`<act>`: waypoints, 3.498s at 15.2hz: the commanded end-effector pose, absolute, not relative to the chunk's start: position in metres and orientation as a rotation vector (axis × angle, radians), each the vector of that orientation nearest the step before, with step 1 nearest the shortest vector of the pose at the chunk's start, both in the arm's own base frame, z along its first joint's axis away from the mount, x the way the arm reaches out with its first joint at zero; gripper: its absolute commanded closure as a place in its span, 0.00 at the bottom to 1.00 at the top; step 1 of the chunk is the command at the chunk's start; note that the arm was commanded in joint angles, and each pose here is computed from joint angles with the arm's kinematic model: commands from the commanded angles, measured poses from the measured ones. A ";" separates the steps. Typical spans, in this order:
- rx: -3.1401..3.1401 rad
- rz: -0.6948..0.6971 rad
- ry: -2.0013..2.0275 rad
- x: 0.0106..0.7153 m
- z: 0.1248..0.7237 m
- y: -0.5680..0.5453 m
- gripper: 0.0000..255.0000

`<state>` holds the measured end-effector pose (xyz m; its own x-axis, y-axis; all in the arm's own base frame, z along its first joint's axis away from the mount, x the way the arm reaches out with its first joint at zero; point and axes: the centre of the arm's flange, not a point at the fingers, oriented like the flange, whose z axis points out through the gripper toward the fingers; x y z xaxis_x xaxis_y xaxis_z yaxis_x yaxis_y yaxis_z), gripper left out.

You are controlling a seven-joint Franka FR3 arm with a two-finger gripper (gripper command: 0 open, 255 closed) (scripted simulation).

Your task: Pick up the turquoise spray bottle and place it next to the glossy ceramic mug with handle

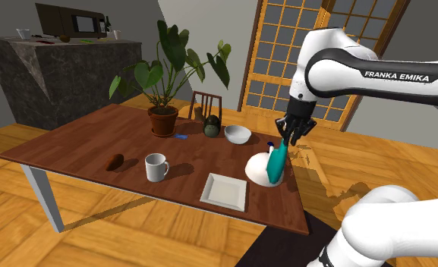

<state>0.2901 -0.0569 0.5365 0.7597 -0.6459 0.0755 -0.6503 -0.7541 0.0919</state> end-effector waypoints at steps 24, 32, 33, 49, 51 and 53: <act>2.840 0.059 -1.050 0.291 0.669 -0.058 1.00; 2.840 0.059 -1.050 0.291 0.711 -0.058 1.00; 2.840 0.059 -1.050 0.291 0.716 -0.058 1.00; 2.840 0.059 -1.050 0.460 0.661 -0.021 1.00; 2.840 0.059 -1.050 0.485 0.652 -0.016 1.00; 2.840 0.059 -1.050 0.509 0.643 -0.010 1.00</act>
<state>0.4970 -0.0130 0.6475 0.7599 -0.6457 0.0747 -0.6500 -0.7542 0.0930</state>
